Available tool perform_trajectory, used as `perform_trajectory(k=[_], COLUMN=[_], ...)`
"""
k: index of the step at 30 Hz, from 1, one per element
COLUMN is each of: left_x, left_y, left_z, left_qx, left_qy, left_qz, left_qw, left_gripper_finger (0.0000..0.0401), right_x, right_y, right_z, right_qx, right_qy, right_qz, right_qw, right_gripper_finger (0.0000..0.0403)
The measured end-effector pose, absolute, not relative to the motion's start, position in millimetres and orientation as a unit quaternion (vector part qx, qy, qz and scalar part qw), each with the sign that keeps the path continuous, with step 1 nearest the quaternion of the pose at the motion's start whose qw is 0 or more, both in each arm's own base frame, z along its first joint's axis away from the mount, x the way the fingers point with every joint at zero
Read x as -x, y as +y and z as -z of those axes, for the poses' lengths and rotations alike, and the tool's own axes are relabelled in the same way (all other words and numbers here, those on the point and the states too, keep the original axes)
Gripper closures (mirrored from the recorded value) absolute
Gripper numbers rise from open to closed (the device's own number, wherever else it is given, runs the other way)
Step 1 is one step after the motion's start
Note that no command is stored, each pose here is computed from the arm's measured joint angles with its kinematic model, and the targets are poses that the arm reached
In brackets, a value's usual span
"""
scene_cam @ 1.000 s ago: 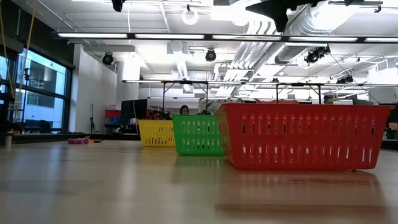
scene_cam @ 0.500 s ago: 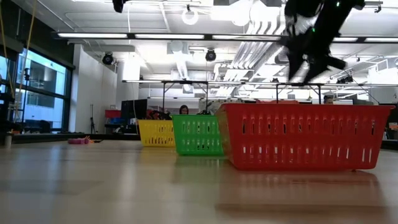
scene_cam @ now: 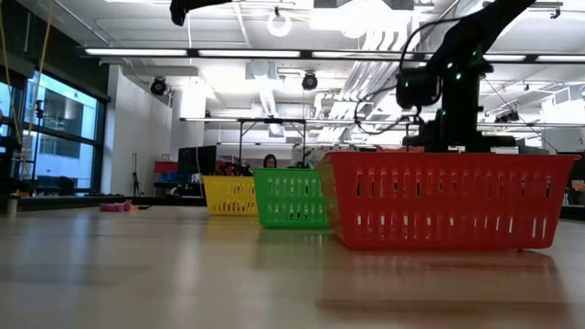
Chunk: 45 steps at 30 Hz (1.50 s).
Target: Sort Halloween decoration
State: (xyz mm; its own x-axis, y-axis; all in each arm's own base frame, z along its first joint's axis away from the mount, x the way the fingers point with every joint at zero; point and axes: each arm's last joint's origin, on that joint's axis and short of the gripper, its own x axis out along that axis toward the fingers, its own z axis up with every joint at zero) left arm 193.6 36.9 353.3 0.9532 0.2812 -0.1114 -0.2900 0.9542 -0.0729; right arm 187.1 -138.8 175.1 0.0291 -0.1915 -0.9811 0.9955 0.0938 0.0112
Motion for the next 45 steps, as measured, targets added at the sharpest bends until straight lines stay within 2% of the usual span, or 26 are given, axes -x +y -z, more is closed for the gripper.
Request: perform_trajectory(k=[10, 17, 21, 28, 31, 33, 38, 45], left_x=[-193, -193, -193, -193, -193, -193, -193, -193], left_y=[37, 37, 37, 37, 37, 37, 37, 37], left_z=[-353, -353, -353, -353, -353, -353, -352, -351], left_qx=[0.048, 0.048, 0.048, 0.048, 0.048, 0.048, 0.048, 0.048], left_qy=[0.050, 0.050, 0.051, 0.050, 0.050, 0.051, 0.056, 0.063], left_qz=[-0.145, -0.145, -0.145, -0.146, -0.145, -0.145, -0.146, -0.146], left_qw=[0.987, 0.987, 0.987, 0.987, 0.987, 0.987, 0.987, 0.986], left_gripper_finger=[0.0304, 0.0304, 0.0304, 0.0304, 0.0304, 0.0304, 0.0304, 0.0304], right_x=[-195, -198, -199, -200, -202, -203, -200, -189], right_y=[-145, -150, -150, -148, -145, -143, -139, -132], right_z=[-151, -144, -143, -143, -144, -146, -161, -209], right_qx=[-0.445, -0.451, -0.452, -0.451, -0.441, -0.434, -0.441, -0.428], right_qy=[0.478, 0.465, 0.467, 0.470, 0.478, 0.482, 0.468, 0.381], right_qz=[0.537, 0.545, 0.545, 0.539, 0.530, 0.522, 0.506, 0.477], right_qw=[0.535, 0.533, 0.530, 0.533, 0.545, 0.554, 0.575, 0.666], right_gripper_finger=[0.0217, 0.0223, 0.0254, 0.0343, 0.0383, 0.0396, 0.0400, 0.0402])
